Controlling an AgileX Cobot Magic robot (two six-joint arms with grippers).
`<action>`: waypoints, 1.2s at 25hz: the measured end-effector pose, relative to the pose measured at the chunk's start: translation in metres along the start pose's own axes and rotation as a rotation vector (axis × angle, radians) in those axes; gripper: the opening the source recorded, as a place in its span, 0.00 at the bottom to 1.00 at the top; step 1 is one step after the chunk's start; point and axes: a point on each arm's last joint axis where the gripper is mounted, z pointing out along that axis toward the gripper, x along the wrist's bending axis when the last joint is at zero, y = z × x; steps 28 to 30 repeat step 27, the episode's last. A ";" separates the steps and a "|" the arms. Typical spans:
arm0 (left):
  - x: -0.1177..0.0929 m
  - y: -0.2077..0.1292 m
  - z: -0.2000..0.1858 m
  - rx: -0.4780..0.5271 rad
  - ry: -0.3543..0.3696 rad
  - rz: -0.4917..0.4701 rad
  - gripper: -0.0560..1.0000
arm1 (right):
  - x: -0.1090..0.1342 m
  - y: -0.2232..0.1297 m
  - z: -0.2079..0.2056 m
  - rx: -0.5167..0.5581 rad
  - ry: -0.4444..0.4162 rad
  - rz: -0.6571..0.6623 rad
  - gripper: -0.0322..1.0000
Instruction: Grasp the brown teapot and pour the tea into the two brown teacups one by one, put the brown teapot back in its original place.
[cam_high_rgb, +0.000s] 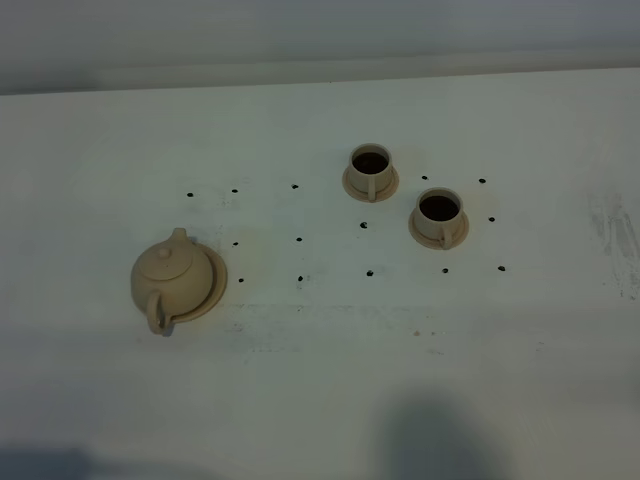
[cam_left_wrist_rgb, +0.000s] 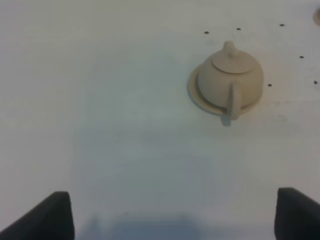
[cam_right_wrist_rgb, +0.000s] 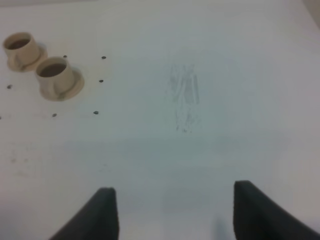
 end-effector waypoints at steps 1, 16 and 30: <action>0.000 0.000 0.000 0.000 0.000 0.000 0.13 | 0.000 0.000 0.000 0.000 0.000 0.000 0.50; 0.000 0.000 0.000 0.001 0.046 -0.026 0.13 | 0.000 0.000 0.000 0.000 0.000 0.000 0.50; 0.000 0.000 0.000 0.001 0.046 -0.020 0.13 | 0.000 0.000 0.000 0.000 0.000 0.000 0.50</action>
